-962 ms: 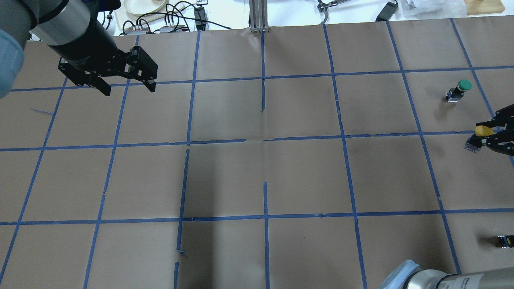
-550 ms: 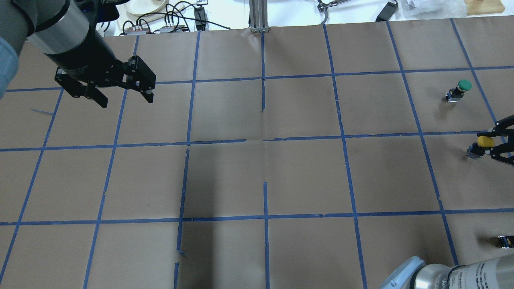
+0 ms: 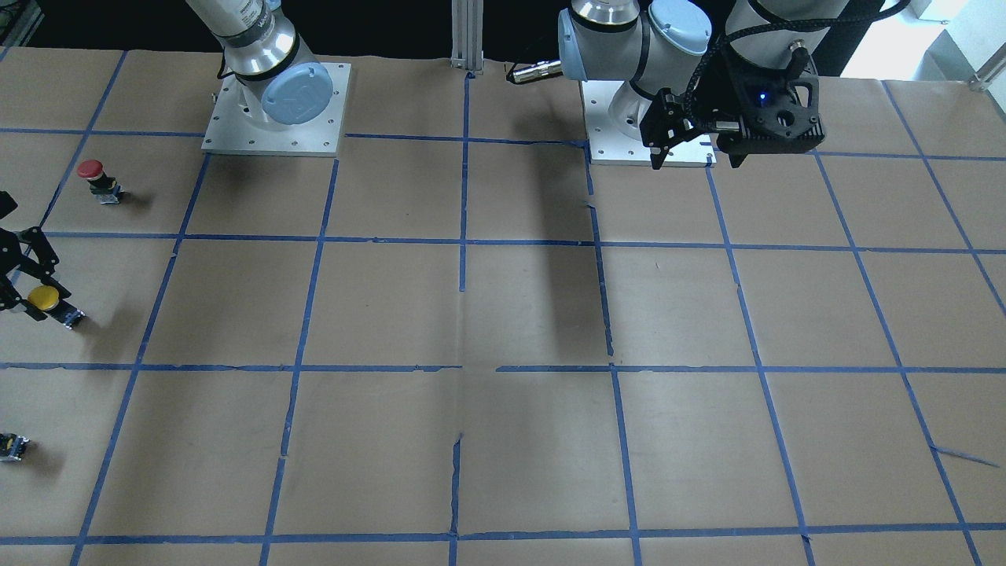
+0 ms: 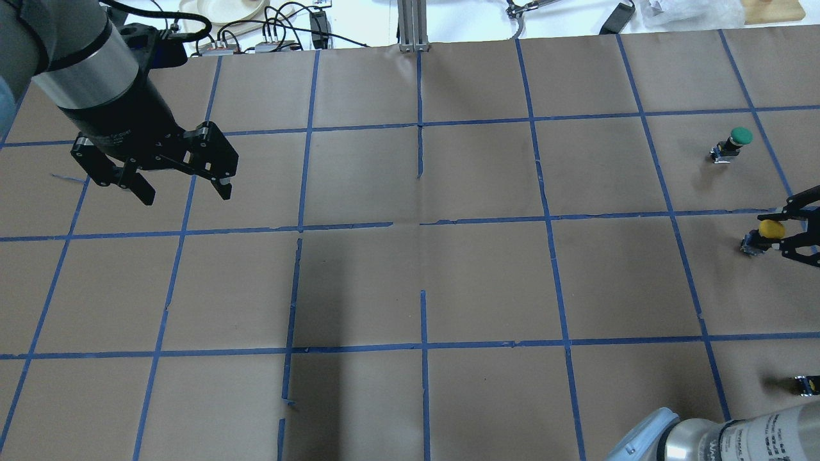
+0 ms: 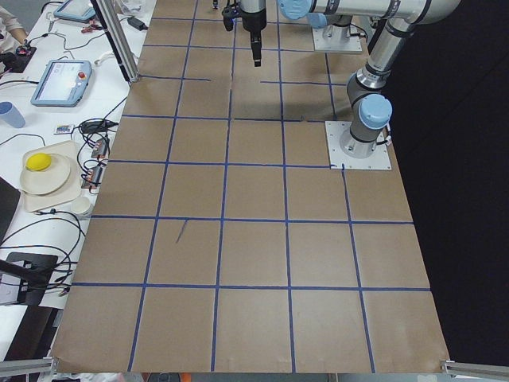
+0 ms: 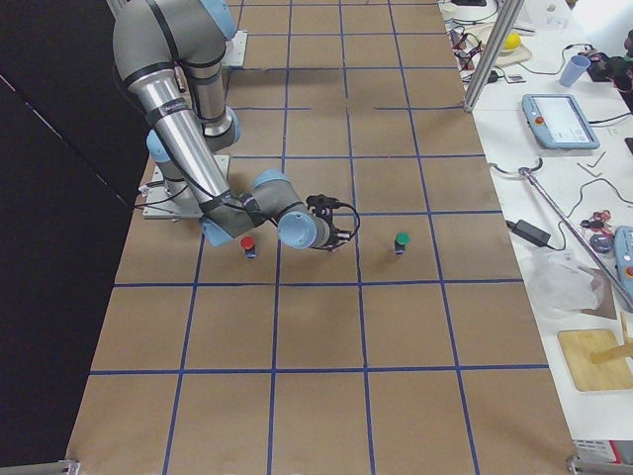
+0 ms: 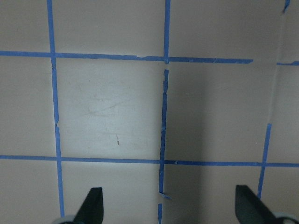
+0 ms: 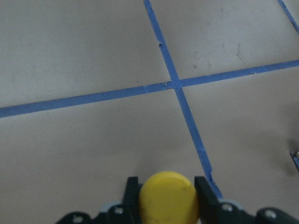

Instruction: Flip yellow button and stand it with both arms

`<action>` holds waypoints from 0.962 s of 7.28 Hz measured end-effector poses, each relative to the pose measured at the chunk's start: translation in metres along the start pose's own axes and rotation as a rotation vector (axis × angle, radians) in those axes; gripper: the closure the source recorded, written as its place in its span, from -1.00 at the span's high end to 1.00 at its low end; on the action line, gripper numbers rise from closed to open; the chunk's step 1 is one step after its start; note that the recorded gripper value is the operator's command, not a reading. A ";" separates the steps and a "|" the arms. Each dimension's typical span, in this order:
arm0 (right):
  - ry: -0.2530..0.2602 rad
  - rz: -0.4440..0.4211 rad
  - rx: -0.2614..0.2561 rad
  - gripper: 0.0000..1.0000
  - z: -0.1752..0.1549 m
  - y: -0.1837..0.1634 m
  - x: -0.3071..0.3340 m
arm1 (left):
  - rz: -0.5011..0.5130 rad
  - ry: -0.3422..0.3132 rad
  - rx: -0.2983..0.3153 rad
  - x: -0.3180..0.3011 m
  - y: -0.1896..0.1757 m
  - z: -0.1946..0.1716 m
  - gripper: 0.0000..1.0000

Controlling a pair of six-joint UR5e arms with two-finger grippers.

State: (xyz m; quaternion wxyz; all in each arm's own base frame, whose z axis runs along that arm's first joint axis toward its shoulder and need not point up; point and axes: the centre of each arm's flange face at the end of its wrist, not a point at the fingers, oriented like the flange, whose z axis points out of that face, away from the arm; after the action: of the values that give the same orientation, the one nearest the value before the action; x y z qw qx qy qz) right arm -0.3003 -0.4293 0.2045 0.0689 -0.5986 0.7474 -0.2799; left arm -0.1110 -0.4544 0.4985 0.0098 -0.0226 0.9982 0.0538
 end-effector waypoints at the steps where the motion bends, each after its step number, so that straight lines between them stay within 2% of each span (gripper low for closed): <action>1: 0.002 0.016 -0.003 0.98 -0.002 -0.001 0.000 | 0.000 -0.008 0.002 -0.001 0.000 -0.002 1.00; 3: 0.005 0.098 -0.016 0.99 -0.008 -0.006 0.001 | -0.003 -0.017 0.021 -0.002 0.000 -0.011 1.00; 5: 0.016 0.281 -0.048 0.99 -0.029 -0.028 0.002 | -0.005 -0.018 0.036 -0.003 0.005 -0.017 1.00; 6: 0.018 0.387 -0.107 0.99 -0.047 -0.047 0.001 | -0.006 -0.017 0.040 -0.003 0.006 -0.019 1.00; 7: 0.036 0.497 -0.195 0.99 -0.068 -0.081 0.002 | -0.007 -0.017 0.039 -0.003 0.005 -0.019 1.00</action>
State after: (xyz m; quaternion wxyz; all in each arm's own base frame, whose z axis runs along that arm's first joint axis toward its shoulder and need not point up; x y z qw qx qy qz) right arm -0.2617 -0.4184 0.3022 0.0642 -0.3952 0.8961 -0.1918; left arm -0.1086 -0.4512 0.5175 0.0187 -0.0254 0.9989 0.0346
